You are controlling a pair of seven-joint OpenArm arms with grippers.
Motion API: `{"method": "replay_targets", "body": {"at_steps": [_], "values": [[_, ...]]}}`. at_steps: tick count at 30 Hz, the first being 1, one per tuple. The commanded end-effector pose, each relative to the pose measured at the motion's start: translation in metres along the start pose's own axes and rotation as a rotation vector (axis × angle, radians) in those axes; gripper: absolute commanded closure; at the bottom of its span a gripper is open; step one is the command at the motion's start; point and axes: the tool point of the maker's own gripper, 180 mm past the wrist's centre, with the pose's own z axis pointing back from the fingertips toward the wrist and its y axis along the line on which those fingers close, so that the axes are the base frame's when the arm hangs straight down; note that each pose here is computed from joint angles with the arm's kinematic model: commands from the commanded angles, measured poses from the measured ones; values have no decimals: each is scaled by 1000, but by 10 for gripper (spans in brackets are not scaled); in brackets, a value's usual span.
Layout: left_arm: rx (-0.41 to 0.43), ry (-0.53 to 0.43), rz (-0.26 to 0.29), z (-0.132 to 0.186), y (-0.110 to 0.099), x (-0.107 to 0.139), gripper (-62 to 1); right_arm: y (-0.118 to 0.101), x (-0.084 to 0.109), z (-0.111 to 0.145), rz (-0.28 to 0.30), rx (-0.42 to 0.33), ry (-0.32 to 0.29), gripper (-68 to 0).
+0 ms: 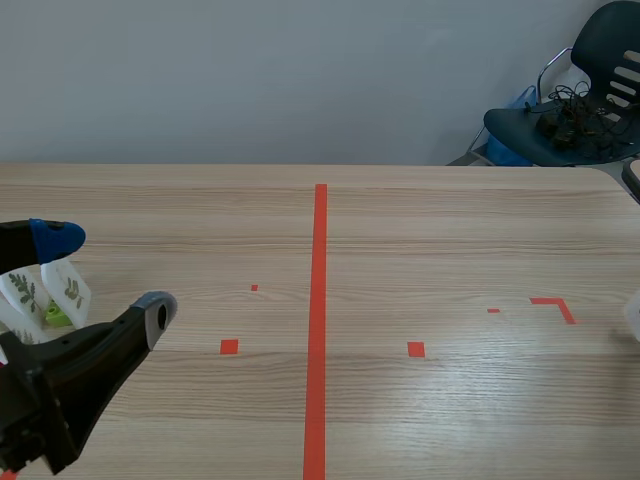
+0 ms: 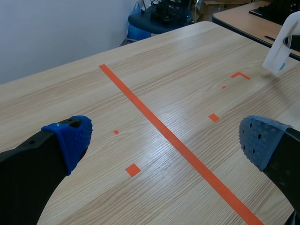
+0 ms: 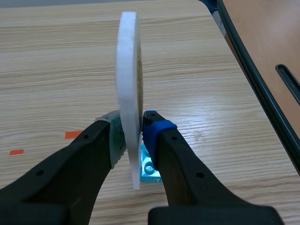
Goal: Do the leaf sorting experiment
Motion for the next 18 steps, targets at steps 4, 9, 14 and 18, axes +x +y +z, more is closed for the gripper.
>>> {"method": "replay_targets", "body": {"at_steps": [4,9,14,18], "values": [[-9,-28,3,-2,-3,8,-623,-1,15,-2,12,12,-39,-198],[-9,-28,3,-2,-3,8,-623,4,16,-2,9,44,-40,-267],[-9,-28,3,-2,-3,8,-623,14,29,0,-10,121,-75,-312],[-8,-28,3,-2,-3,8,-623,15,51,6,-21,182,-117,-312]]}}
